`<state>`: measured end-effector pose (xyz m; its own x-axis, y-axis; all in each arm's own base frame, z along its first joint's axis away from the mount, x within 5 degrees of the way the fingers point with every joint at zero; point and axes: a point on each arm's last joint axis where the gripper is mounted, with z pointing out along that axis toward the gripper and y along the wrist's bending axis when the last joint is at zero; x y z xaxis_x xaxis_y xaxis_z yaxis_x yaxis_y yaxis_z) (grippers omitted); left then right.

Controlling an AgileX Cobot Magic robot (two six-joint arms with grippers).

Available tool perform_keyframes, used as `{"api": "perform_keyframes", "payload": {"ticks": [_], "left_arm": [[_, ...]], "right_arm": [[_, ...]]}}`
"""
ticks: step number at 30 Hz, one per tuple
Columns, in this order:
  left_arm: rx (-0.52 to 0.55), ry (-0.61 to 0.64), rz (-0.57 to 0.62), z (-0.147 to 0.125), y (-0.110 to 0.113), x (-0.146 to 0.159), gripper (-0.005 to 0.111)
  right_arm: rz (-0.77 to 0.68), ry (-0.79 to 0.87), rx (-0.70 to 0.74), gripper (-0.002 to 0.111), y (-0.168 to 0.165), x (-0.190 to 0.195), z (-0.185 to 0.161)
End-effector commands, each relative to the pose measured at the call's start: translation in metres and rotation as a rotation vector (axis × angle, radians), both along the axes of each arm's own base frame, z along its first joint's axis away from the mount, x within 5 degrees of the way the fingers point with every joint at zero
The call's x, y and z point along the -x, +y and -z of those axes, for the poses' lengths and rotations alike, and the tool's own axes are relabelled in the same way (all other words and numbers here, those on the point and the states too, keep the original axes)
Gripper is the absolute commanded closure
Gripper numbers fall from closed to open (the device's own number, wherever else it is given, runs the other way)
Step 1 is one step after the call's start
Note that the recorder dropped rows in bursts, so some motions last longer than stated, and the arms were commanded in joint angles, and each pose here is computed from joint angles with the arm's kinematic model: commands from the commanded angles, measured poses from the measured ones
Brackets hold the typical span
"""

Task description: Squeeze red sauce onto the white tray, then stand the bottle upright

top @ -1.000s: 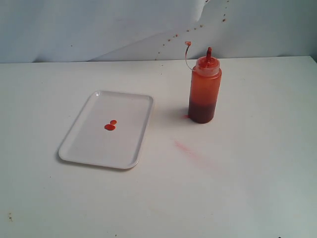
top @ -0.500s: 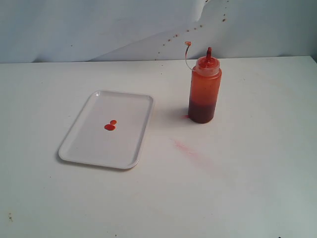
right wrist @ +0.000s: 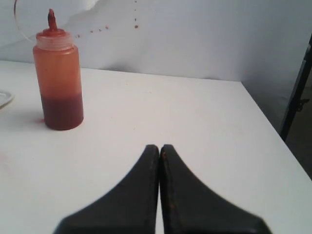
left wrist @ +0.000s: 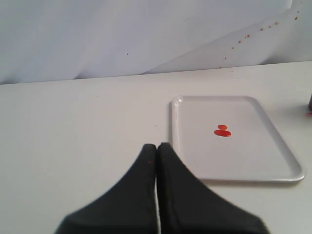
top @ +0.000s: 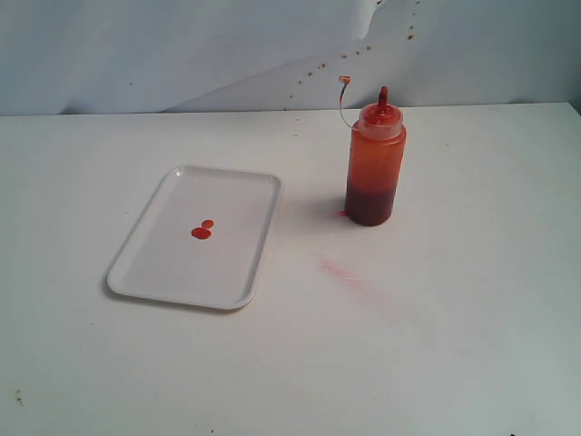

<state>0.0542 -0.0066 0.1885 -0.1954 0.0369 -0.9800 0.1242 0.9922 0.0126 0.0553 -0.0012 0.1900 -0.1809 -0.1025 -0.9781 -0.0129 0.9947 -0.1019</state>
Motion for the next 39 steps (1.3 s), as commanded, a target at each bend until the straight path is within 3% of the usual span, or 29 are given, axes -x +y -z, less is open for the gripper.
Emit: {"api": "perform_keyframes", "payload": {"ticks": [1, 39], "left_arm": [[0.0, -0.003, -0.004, 0.0011, 0.0002, -0.0001, 0.107], [-0.003, -0.003, -0.004, 0.0011, 0.0002, -0.0001, 0.107]], "right_arm": [[0.012, 0.041, -0.007, 0.108, -0.0007, 0.0011, 0.0049], [0.033, 0.072, -0.051, 0.108, -0.0016, 0.0018, 0.0077]]}}
